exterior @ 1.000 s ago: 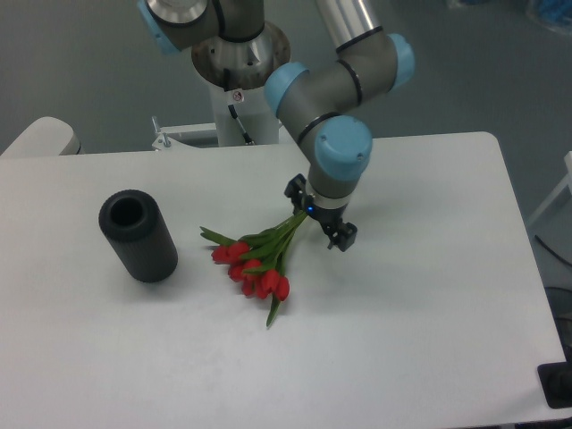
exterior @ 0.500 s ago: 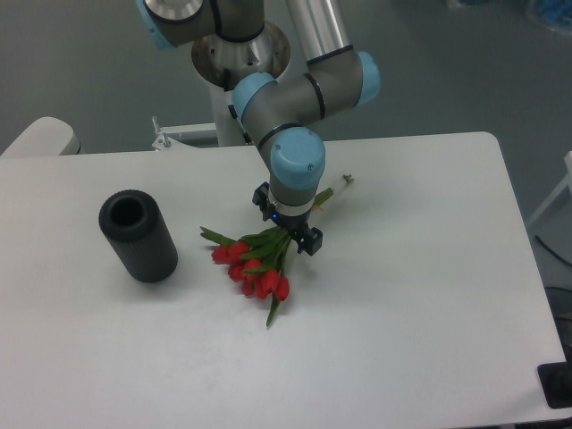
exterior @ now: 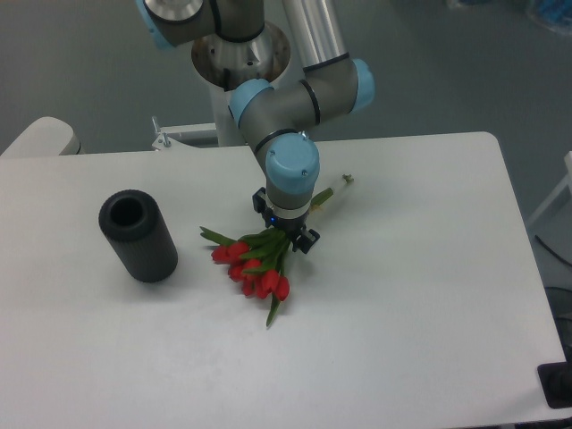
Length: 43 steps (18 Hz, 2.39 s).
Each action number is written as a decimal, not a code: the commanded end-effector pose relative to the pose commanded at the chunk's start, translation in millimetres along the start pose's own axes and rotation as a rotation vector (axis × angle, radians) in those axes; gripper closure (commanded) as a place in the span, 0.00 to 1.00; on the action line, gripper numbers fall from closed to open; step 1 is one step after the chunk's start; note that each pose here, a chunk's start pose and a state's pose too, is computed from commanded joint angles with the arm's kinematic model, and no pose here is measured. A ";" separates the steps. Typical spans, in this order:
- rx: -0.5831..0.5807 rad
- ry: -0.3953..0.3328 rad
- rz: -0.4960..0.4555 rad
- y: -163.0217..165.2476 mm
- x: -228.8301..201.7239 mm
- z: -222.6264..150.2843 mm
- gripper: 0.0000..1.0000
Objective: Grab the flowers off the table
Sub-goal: 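Lift the red tulip bunch off the table and carry it away from the vase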
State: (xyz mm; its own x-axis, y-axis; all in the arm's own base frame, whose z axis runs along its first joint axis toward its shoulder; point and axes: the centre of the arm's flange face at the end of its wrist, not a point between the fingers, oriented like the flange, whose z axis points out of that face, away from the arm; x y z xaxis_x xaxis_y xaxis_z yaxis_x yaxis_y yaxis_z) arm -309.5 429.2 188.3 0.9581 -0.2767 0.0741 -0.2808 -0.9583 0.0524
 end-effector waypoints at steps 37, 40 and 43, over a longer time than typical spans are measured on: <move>0.046 -0.115 0.059 -2.8 -175.4 -161.9 1.00; 0.048 -0.116 0.059 -3.8 -177.7 -160.4 1.00; 0.048 -0.113 0.062 -6.3 -177.9 -158.8 1.00</move>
State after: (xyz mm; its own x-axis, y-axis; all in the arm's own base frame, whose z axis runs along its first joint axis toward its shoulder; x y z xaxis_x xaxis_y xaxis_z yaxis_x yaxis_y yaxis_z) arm -487.2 495.7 332.9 0.9399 -0.3394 -0.0372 -0.3395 -0.9406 0.0029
